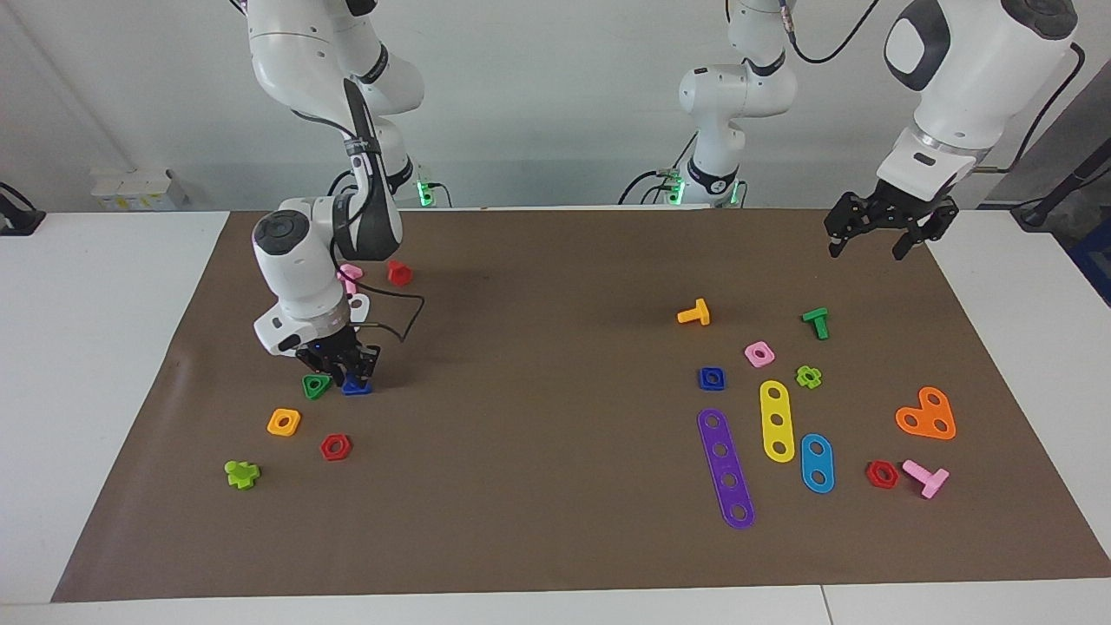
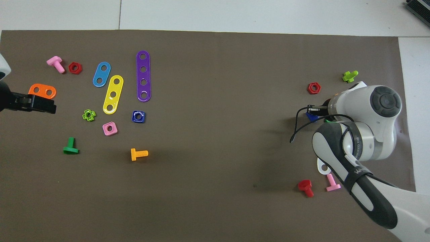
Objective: Unscrew and place screws in storage area
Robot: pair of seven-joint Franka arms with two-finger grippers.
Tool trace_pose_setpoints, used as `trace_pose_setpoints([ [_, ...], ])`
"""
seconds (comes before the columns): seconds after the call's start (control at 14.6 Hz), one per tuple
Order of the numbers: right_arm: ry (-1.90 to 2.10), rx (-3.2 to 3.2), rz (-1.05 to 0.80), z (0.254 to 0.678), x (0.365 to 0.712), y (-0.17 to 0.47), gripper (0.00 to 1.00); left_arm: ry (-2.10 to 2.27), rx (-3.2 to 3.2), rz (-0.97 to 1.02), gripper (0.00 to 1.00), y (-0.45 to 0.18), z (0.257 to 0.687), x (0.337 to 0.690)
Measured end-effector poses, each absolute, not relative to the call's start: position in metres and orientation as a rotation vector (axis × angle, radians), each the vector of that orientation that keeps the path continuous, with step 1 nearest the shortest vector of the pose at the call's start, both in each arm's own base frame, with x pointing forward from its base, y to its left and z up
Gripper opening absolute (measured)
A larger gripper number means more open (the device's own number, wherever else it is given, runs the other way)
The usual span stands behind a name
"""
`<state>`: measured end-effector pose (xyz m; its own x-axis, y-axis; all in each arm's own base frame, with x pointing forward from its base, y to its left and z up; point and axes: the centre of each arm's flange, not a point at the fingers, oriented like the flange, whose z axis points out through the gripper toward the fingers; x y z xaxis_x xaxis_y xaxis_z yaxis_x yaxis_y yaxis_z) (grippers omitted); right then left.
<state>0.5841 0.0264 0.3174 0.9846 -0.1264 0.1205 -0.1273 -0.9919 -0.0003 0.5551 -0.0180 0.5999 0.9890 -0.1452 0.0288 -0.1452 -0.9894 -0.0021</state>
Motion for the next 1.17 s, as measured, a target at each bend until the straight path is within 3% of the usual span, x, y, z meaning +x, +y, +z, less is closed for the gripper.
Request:
trace_pose_setpoints([
  [0.27,-0.211,3.122,0.272,0.358,0.602,0.025,0.96,0.229,-3.133,-0.045,1.00,-0.018,0.600,0.555],
  [0.34,-0.218,3.123,0.259,0.378,0.607,0.023,1.00,0.229,-3.133,-0.045,1.00,-0.018,0.600,0.555],
  [0.55,-0.266,3.123,0.196,0.447,0.605,0.006,1.00,0.229,-3.133,-0.045,1.00,-0.018,0.600,0.555],
  [0.96,-0.368,3.124,-0.025,0.585,0.535,-0.033,1.00,0.229,-3.133,-0.045,1.00,-0.018,0.600,0.555],
  [1.17,-0.337,3.108,-0.017,0.634,0.524,-0.031,1.00,0.229,-3.133,-0.045,1.00,-0.018,0.600,0.555],
])
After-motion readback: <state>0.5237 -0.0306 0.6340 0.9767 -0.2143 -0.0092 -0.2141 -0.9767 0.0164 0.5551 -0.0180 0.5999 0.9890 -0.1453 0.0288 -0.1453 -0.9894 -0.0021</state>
